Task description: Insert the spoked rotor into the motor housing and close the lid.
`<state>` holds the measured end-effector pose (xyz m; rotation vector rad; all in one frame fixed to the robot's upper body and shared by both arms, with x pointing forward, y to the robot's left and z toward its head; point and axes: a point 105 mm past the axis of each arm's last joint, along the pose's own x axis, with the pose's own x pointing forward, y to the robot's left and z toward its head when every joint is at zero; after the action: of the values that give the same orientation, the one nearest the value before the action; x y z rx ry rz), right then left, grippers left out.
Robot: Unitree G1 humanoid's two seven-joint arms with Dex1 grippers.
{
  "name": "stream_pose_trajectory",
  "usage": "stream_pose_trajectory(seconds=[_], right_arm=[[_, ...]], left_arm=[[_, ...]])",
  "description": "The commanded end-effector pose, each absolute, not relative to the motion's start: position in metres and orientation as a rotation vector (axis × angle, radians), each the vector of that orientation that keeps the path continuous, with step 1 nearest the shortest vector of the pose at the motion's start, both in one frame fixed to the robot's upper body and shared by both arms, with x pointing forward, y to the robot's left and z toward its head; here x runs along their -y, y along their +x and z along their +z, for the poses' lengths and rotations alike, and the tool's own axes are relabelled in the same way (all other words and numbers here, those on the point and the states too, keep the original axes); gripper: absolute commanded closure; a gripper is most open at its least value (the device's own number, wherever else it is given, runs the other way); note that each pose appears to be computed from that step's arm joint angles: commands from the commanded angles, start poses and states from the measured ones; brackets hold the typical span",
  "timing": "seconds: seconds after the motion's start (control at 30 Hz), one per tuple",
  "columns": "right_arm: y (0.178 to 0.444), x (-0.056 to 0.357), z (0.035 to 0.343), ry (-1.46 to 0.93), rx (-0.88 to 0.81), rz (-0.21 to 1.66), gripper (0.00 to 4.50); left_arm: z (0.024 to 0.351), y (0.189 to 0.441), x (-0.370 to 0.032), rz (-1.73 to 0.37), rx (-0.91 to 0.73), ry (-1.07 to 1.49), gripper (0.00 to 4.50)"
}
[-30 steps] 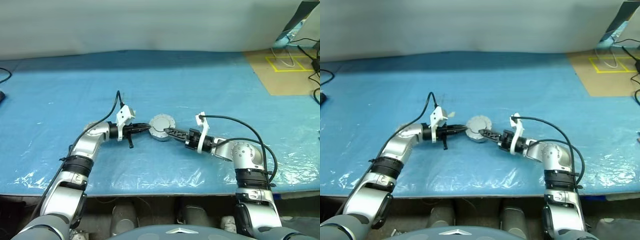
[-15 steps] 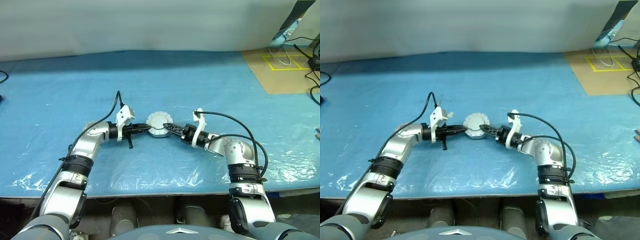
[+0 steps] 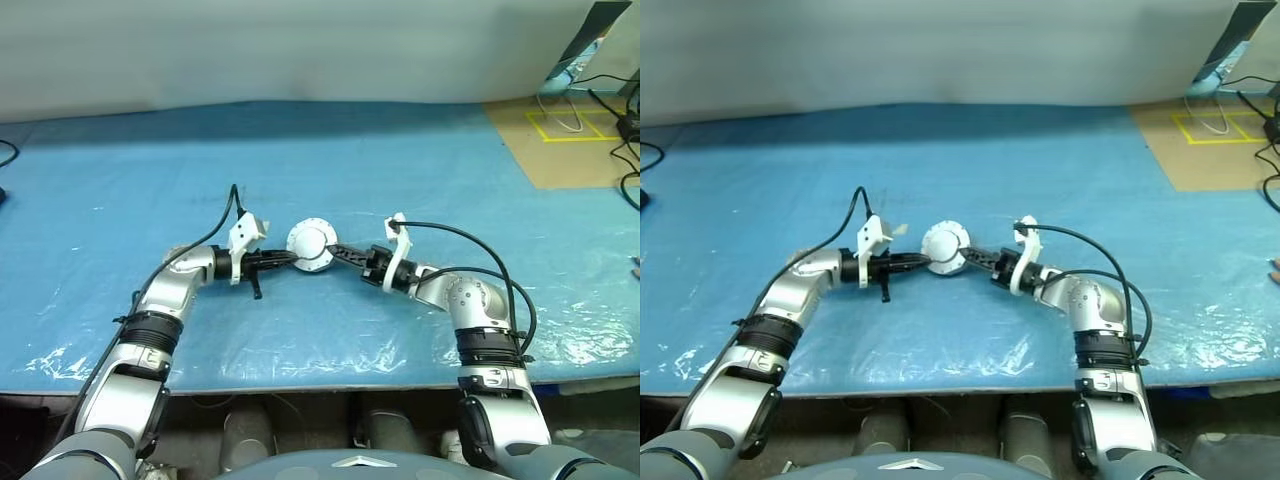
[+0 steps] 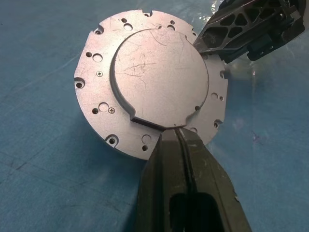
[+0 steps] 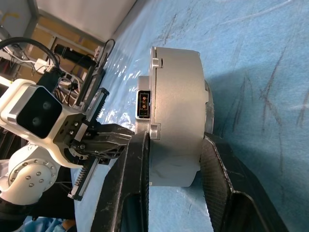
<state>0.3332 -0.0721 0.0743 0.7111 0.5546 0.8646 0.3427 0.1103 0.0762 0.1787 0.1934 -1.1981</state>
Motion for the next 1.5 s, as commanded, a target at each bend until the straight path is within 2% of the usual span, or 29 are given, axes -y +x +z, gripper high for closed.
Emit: stream_pose_trajectory(seconds=[0.03,0.17,0.27,0.37,0.57,0.67,0.87,1.03,1.23,1.4,1.5], right_arm=[[0.336,0.067,0.075,0.783,-0.573,0.848,3.42],[0.343,0.072,0.087,0.913,-0.539,0.836,3.42],[0.343,0.072,0.096,1.029,-0.519,0.850,3.42],[0.343,0.070,0.109,1.090,-0.484,0.879,3.42],[0.343,0.062,0.163,1.124,-0.317,0.959,3.42],[0.337,0.059,0.181,1.124,-0.288,1.009,3.42],[0.327,0.057,0.198,1.109,-0.267,1.063,3.42],[0.324,0.057,0.197,1.102,-0.286,1.070,3.42],[0.323,0.057,0.196,1.083,-0.302,1.066,3.42],[0.322,0.057,0.196,1.070,-0.312,1.067,3.42],[0.321,0.057,0.196,1.062,-0.313,1.067,3.42]], left_arm=[[0.094,0.346,-0.128,-1.159,-0.165,0.135,4.50],[0.122,0.343,-0.149,-1.144,-0.134,0.086,4.50],[0.141,0.352,-0.172,-1.063,-0.115,0.086,4.50],[0.140,0.351,-0.179,-1.029,-0.132,0.062,4.50],[0.124,0.340,-0.176,-0.995,-0.182,-0.068,4.50],[0.128,0.339,-0.171,-0.999,-0.160,-0.130,3.92],[0.151,0.335,-0.160,-1.047,-0.103,-0.322,1.83],[0.166,0.327,-0.153,-1.101,-0.081,-0.522,0.09],[0.168,0.328,-0.139,-1.114,-0.108,-0.671,0.04],[0.160,0.342,-0.119,-1.090,-0.140,-0.808,0.04],[0.166,0.351,-0.109,-1.085,-0.119,-0.877,0.04]])
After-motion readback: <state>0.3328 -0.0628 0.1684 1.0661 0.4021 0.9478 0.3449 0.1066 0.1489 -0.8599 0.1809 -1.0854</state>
